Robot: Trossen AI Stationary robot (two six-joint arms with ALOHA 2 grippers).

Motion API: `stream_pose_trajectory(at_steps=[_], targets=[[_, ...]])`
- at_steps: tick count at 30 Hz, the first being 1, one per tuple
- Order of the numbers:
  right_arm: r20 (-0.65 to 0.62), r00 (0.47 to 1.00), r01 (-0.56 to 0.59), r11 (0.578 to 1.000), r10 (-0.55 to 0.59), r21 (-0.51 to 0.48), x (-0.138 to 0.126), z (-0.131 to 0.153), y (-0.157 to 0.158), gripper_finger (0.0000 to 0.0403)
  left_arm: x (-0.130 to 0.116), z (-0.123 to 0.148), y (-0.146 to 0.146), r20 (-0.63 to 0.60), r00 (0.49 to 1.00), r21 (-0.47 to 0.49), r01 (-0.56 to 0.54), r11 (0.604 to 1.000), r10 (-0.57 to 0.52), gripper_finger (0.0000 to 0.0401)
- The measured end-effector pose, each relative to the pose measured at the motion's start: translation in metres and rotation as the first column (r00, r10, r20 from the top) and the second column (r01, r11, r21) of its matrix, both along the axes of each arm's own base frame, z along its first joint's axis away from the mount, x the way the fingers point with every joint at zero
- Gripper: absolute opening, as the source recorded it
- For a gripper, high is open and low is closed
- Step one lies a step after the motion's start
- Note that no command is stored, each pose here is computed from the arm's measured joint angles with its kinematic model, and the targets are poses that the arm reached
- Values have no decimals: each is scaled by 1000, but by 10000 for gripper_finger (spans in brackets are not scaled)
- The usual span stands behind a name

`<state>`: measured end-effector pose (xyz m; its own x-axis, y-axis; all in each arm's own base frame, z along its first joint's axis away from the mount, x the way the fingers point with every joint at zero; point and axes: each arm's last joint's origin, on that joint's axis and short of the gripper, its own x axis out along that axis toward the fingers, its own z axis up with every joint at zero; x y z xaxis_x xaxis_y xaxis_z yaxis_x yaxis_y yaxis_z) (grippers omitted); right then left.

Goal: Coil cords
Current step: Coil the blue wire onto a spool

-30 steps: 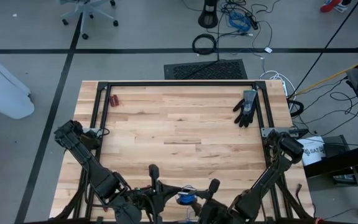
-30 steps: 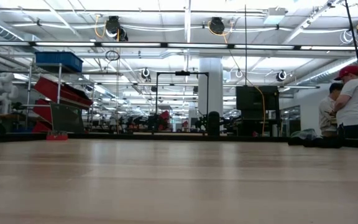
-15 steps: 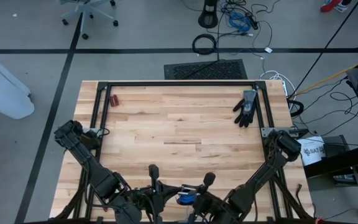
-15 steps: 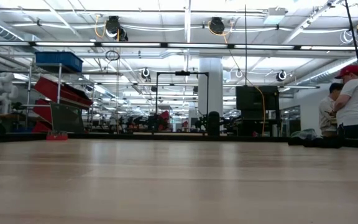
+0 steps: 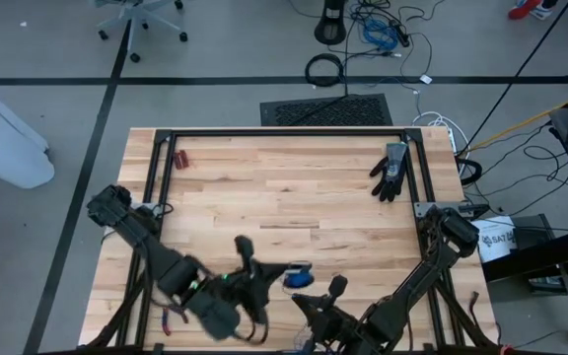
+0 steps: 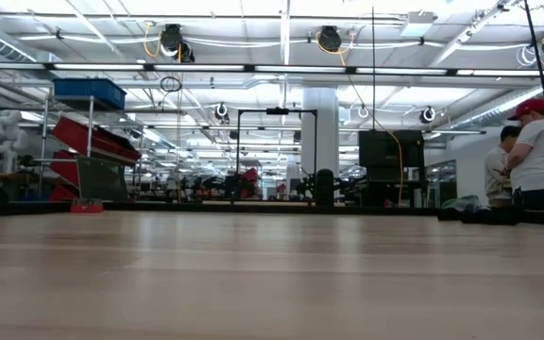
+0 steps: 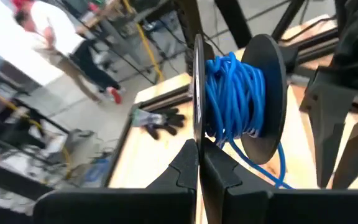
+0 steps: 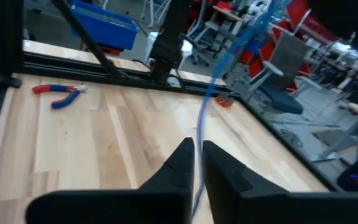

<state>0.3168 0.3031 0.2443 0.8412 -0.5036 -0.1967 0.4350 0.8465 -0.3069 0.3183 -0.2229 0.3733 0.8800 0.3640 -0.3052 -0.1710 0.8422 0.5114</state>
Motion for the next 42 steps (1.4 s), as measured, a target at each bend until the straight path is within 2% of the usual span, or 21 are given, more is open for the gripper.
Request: stream_pose_trajectory(at_steps=[3, 6, 10, 13, 18, 21, 25, 28, 30, 34, 36, 39, 42], targets=[[10, 1000, 25, 999, -25, -20, -9, 7, -3, 44, 10, 6, 23, -36, 999, -35, 31, 999, -33, 6], [15, 1000, 26, 1000, -26, 9, -24, 22, -9, 66, 16, 17, 51, -40, 999, -29, 20, 999, -21, 6], [6, 1000, -8, 996, 7, 86, -45, 43, -16, 86, 8, 50, 91, 48, 999, -48, -15, 999, 17, 6], [30, 999, -29, 991, 26, 132, -60, 55, -14, 92, -11, 83, 115, 167, 986, -80, -11, 997, 25, 6], [41, 997, -67, 986, 61, 152, -73, 58, -6, 93, -60, 133, 143, 360, 932, -103, 7, 995, 31, 6], [46, 996, -77, 984, 70, 163, -78, 57, -2, 93, -91, 158, 156, 466, 883, -104, -1, 995, 50, 6], [50, 996, -82, 975, 73, 206, -79, 56, -1, 93, -131, 185, 172, 605, 793, -122, 4, 992, 72, 6], [24, 996, -84, 961, 81, 264, -74, 53, -3, 93, -152, 195, 179, 654, 752, -138, 13, 990, 81, 6], [-15, 997, -69, 949, 77, 309, -66, 46, -9, 96, -161, 197, 181, 659, 749, -140, 27, 990, 73, 6], [-106, 992, -21, 911, 71, 412, -40, 13, -21, 115, -165, 192, 177, 610, 792, -117, 57, 991, 26, 6], [-134, 987, -22, 905, 87, 425, -25, -5, -24, 130, -163, 187, 175, 572, 820, -98, 64, 993, 4, 6], [-141, 981, -59, 891, 136, 450, -3, -27, -23, 148, -156, 180, 172, 514, 857, -78, 63, 995, -14, 6], [-135, 971, -108, 869, 196, 483, 15, -43, -21, 159, -155, 176, 171, 487, 873, -79, 62, 995, -16, 6]])
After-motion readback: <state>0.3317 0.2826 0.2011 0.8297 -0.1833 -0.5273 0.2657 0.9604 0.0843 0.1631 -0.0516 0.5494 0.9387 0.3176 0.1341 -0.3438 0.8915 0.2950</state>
